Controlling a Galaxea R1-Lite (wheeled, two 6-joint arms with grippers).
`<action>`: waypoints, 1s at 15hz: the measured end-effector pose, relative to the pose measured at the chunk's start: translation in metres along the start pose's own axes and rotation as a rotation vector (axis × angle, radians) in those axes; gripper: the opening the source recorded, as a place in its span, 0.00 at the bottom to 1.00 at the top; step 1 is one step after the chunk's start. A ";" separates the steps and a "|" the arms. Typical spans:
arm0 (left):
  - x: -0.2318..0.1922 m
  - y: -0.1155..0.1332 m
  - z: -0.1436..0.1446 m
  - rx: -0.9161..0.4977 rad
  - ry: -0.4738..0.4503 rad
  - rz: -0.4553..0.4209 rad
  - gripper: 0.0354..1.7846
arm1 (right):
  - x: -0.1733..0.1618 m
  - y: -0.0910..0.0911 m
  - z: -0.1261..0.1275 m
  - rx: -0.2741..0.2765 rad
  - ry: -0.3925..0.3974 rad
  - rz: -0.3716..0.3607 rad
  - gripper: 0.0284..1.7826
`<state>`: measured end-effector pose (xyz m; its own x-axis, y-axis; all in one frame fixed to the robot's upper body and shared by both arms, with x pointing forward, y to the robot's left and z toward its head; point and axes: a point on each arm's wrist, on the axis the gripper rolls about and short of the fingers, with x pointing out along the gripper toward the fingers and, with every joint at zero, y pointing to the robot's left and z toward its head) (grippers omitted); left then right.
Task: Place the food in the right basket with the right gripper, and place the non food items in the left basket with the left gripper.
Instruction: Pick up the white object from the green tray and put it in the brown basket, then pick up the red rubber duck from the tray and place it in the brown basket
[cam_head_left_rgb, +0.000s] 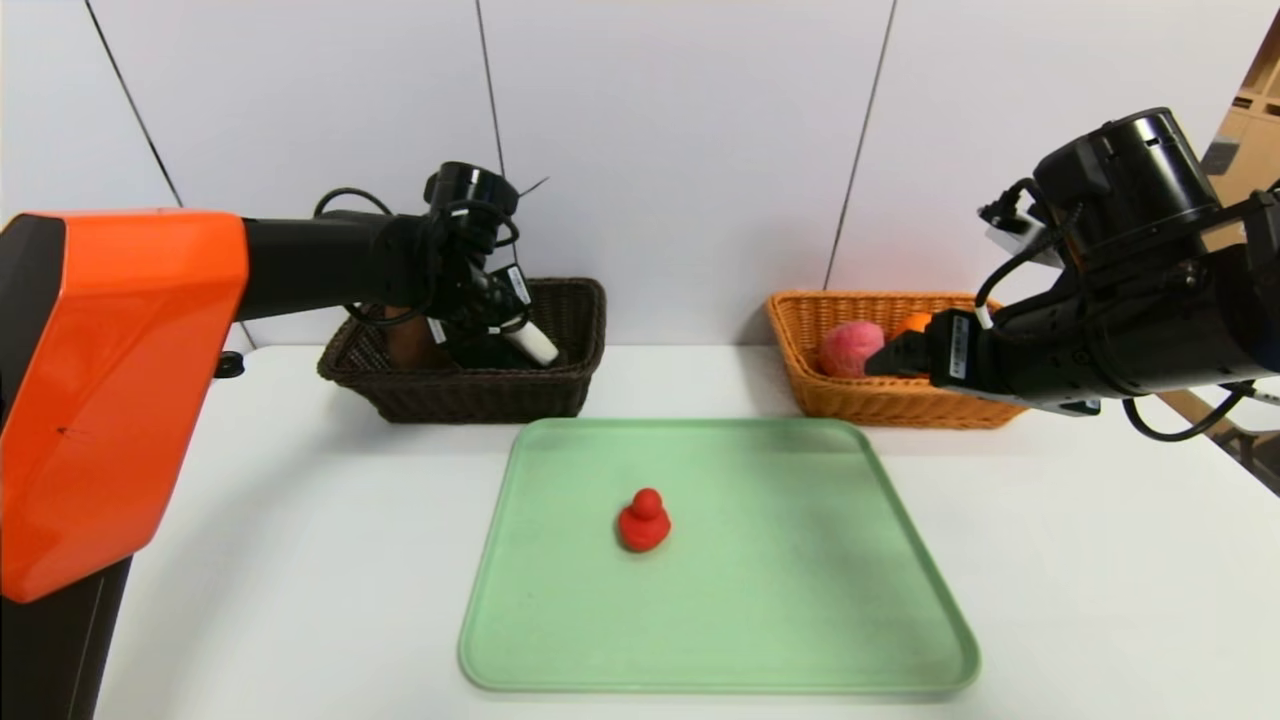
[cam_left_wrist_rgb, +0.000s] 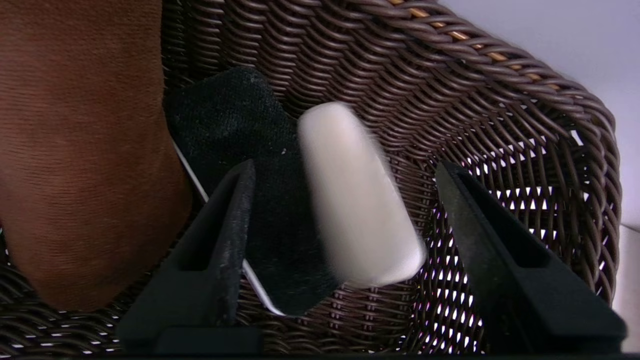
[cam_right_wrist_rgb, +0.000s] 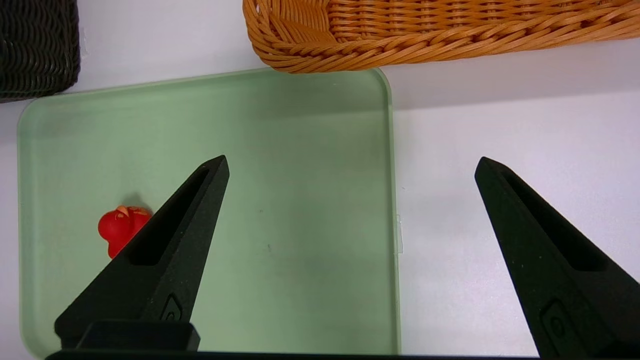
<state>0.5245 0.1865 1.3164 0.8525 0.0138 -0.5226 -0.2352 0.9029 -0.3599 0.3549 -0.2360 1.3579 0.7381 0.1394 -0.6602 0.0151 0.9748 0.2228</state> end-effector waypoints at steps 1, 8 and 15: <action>-0.001 0.000 0.001 0.004 -0.002 -0.001 0.75 | 0.001 0.000 0.001 0.002 -0.008 0.003 0.95; -0.090 -0.027 0.011 0.080 0.017 -0.099 0.87 | 0.004 -0.007 0.007 -0.003 -0.029 -0.010 0.95; -0.208 -0.066 -0.059 0.226 0.329 -0.275 0.92 | 0.006 -0.031 0.015 -0.089 -0.038 -0.076 0.95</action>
<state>0.3348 0.0986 1.4035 0.6671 -0.3422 -0.6617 0.1164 0.9252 -0.3611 0.3692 -0.2680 1.3575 0.7621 0.0600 -0.6447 0.0128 0.9941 0.1076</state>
